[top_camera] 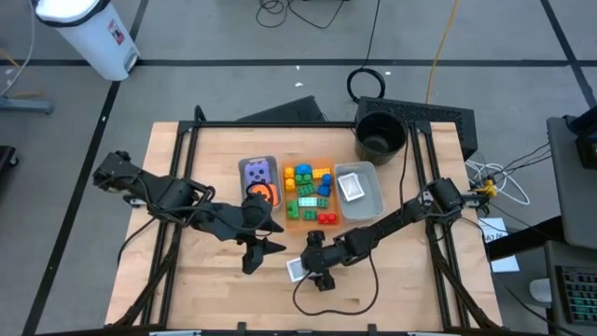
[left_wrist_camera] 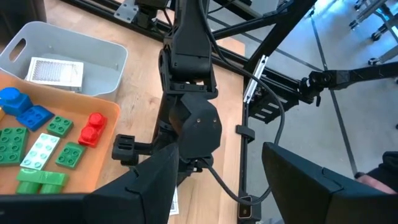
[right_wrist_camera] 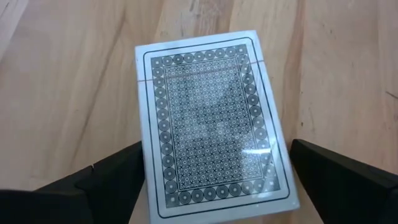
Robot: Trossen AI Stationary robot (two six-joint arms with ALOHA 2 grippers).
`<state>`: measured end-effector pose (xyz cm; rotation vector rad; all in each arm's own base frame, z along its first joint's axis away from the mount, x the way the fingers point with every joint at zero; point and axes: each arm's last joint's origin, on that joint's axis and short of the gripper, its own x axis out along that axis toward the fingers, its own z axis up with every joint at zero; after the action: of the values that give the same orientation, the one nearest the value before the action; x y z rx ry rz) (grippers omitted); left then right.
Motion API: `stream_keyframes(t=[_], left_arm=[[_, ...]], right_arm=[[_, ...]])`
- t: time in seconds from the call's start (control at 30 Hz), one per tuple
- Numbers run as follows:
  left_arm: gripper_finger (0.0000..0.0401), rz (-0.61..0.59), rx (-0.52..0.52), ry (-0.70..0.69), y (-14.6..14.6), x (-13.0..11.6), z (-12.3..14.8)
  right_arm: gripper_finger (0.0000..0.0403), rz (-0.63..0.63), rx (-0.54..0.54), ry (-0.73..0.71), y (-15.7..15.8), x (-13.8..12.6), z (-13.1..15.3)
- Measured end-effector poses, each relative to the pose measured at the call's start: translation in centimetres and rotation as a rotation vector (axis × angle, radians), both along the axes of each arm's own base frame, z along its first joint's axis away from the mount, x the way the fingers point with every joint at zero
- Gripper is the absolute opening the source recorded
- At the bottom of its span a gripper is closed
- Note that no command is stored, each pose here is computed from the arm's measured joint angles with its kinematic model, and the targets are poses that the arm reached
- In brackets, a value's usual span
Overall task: Pick & Place Toys
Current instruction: Put the black deck of cards into the right gray bin
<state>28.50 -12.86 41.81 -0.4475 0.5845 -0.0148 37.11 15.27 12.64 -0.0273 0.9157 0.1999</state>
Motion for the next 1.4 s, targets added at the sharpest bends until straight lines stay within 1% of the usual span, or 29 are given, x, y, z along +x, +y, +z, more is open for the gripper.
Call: stream_keyframes(t=[0.1,0.33,0.4,0.47,0.53,0.6,0.67,0.77,0.83,0.93,1.03,1.17,1.23,1.27,1.4], left_arm=[[0.0239,0.000,0.000,0.000,0.0,0.0,0.0],[0.0239,0.001,0.000,0.001,0.0,0.0,0.0],[0.0239,0.002,-0.003,0.001,0.0,0.0,0.0],[0.0239,0.002,-0.003,0.001,0.0,0.0,0.0],[0.0239,0.002,-0.003,0.002,0.0,0.0,0.0],[0.0239,0.005,-0.003,0.002,0.1,0.0,0.0],[0.0239,0.009,-0.001,0.006,0.2,0.1,0.0],[0.0239,0.014,0.003,0.008,0.4,0.1,-0.1],[0.0239,0.020,0.004,0.009,0.6,0.2,-0.1],[0.0239,0.025,0.020,0.014,1.1,0.2,0.0],[0.0239,0.028,0.049,0.011,1.9,0.1,0.2],[0.0239,0.031,0.103,0.015,3.5,-0.9,0.8],[0.0239,0.036,0.129,-0.001,4.5,-1.6,1.5],[0.0239,0.037,0.142,0.009,5.0,-2.1,1.7],[0.0239,0.068,0.184,-0.006,7.0,-3.6,2.7]], right_arm=[[0.0369,0.004,0.001,-0.011,0.0,0.1,0.0],[0.0314,0.005,0.015,-0.034,0.0,0.3,0.2],[0.0309,0.005,0.018,-0.041,-0.1,0.2,0.6],[0.0309,0.001,0.028,-0.066,-0.3,0.2,1.7],[0.0313,-0.009,0.043,-0.110,-0.7,0.1,3.4],[0.0321,-0.030,0.054,-0.169,-1.3,-0.1,5.6],[0.0323,-0.079,0.040,-0.243,-2.0,-0.5,8.1],[0.0318,-0.171,0.014,-0.358,-3.4,-1.4,11.9],[0.0314,-0.238,-0.001,-0.397,-4.4,-2.3,13.9],[0.0313,-0.382,0.012,-0.409,-6.0,-3.8,15.9],[0.0315,-0.519,0.016,-0.394,-7.4,-5.4,17.3],[0.0314,-0.750,-0.060,-0.346,-9.0,-7.5,17.6],[0.0313,-0.870,-0.075,-0.316,-9.8,-8.2,17.4],[0.0313,-0.931,-0.062,-0.305,-10.2,-8.5,17.2],[0.0313,-1.159,0.055,-0.262,-11.3,-8.9,16.2]])
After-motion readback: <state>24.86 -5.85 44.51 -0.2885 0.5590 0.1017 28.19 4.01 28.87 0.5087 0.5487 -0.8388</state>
